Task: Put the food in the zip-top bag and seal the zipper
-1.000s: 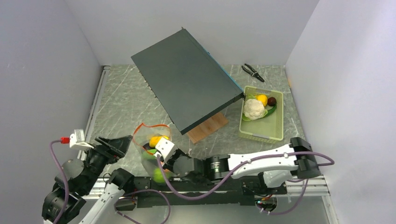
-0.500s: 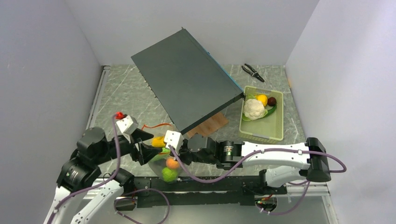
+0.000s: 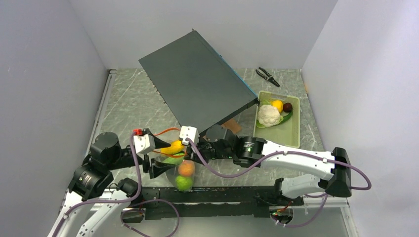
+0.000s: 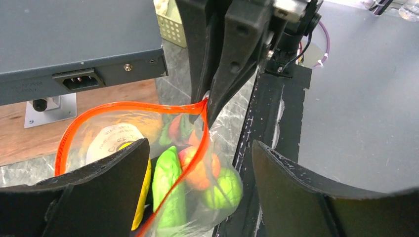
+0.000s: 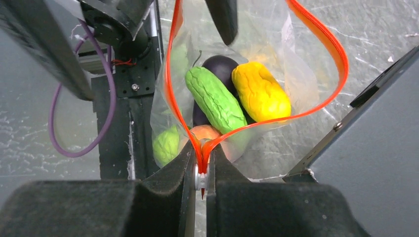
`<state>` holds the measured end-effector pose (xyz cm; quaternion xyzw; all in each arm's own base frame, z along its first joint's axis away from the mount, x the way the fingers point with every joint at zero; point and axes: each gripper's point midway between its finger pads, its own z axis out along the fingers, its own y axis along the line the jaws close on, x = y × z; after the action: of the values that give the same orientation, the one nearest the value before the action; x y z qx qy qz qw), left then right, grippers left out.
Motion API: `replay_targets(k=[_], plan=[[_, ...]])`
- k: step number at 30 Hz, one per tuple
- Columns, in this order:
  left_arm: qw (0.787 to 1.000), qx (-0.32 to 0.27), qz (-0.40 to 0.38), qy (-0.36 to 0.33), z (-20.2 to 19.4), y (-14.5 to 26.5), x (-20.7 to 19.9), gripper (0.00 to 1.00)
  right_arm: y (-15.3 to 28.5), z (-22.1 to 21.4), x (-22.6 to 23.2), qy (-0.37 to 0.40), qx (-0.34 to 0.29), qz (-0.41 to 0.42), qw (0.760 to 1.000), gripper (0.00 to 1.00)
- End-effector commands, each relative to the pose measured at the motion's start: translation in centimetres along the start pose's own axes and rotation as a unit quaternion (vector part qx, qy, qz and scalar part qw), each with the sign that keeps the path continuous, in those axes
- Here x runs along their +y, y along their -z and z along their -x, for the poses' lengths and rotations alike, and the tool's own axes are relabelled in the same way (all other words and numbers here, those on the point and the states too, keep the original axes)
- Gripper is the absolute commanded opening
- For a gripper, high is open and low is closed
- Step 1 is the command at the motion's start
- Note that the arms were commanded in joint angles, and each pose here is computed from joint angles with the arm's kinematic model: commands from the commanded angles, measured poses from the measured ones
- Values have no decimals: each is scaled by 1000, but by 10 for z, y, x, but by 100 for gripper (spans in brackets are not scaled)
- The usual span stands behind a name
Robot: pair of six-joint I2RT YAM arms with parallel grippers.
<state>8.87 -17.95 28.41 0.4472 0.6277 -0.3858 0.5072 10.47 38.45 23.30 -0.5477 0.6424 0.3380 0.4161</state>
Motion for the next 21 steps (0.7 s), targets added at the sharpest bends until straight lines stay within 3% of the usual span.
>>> replay_targets(k=[1,4,6,7,10,15,21], plan=[[999,-11,-16,-27,7,-11,8,80,13,51,2,25,-56,26,998,0],[1000,-6,-20,-12,3,-18,11,72,16,59,0,26,-62,29,997,0],[1000,-1,-3,-5,-1,-19,18,59,15,59,-1,24,-62,28,997,0],[1000,0,23,0,-3,-19,26,47,14,57,-1,21,-64,27,997,2],[998,-14,61,13,-7,-19,37,27,13,45,0,0,-83,22,996,23],[995,-51,79,28,-17,-20,39,0,17,39,-7,-81,-147,-15,986,41],[992,-71,103,33,-24,-17,43,0,25,17,-4,-135,-196,-19,971,60]])
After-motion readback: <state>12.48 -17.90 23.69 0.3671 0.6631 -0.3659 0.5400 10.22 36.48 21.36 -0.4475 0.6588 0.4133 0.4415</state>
